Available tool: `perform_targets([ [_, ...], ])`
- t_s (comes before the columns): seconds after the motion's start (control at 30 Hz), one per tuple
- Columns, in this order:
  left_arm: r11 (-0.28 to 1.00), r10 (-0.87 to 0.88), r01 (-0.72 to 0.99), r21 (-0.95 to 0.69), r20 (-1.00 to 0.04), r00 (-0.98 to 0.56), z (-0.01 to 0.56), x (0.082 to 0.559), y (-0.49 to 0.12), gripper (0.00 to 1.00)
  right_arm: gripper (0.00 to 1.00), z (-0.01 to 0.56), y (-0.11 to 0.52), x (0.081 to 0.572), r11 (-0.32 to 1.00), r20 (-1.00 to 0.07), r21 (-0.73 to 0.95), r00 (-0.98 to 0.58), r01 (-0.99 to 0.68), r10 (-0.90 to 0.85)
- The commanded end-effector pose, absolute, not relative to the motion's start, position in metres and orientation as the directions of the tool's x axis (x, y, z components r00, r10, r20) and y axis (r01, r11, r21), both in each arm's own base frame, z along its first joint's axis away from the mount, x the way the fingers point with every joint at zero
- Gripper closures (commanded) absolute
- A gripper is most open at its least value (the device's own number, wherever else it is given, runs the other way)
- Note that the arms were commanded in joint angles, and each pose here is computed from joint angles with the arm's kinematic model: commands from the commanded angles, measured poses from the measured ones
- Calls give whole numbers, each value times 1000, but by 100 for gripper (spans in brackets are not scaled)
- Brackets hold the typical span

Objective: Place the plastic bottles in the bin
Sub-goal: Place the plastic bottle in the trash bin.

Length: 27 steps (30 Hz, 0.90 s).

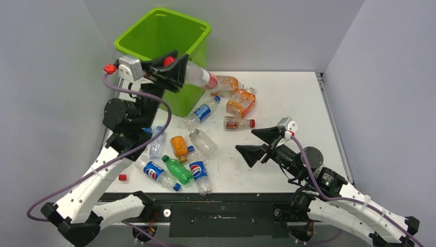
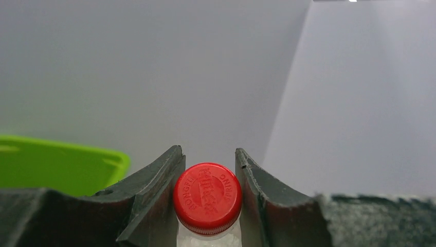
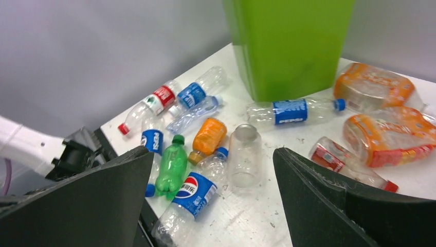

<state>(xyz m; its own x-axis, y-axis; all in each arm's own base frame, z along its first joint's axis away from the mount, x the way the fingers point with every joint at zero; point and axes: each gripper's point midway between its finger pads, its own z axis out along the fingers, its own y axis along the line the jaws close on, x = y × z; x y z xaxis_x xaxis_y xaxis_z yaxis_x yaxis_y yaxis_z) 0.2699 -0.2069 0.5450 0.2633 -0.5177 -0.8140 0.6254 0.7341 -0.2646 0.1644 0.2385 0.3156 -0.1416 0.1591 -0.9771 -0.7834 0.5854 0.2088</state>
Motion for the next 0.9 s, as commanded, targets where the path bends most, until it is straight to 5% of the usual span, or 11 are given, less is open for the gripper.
perform_targets([
  [0.0,847,-507,478,-233,-625,593,633,295,-146,100,10,307,210,187,713,-944,322,-157,-623,289],
  [0.2,893,-449,374,-249,-534,716,657,341,-112,100,10,284,196,195,754,-929,364,-151,-547,339],
  [0.67,979,-201,138,-147,-679,706,620,490,-126,98,10,241,195,210,826,-935,350,-219,-442,280],
  [0.7,981,-191,129,-142,-677,710,619,493,-125,87,10,242,194,211,830,-937,346,-215,-439,277],
  [0.8,981,-191,123,-150,-656,730,623,491,-123,28,10,242,192,212,836,-936,347,-211,-426,281],
  [0.87,980,-198,130,-153,-644,739,631,485,-123,8,10,241,192,213,836,-935,348,-215,-423,281],
])
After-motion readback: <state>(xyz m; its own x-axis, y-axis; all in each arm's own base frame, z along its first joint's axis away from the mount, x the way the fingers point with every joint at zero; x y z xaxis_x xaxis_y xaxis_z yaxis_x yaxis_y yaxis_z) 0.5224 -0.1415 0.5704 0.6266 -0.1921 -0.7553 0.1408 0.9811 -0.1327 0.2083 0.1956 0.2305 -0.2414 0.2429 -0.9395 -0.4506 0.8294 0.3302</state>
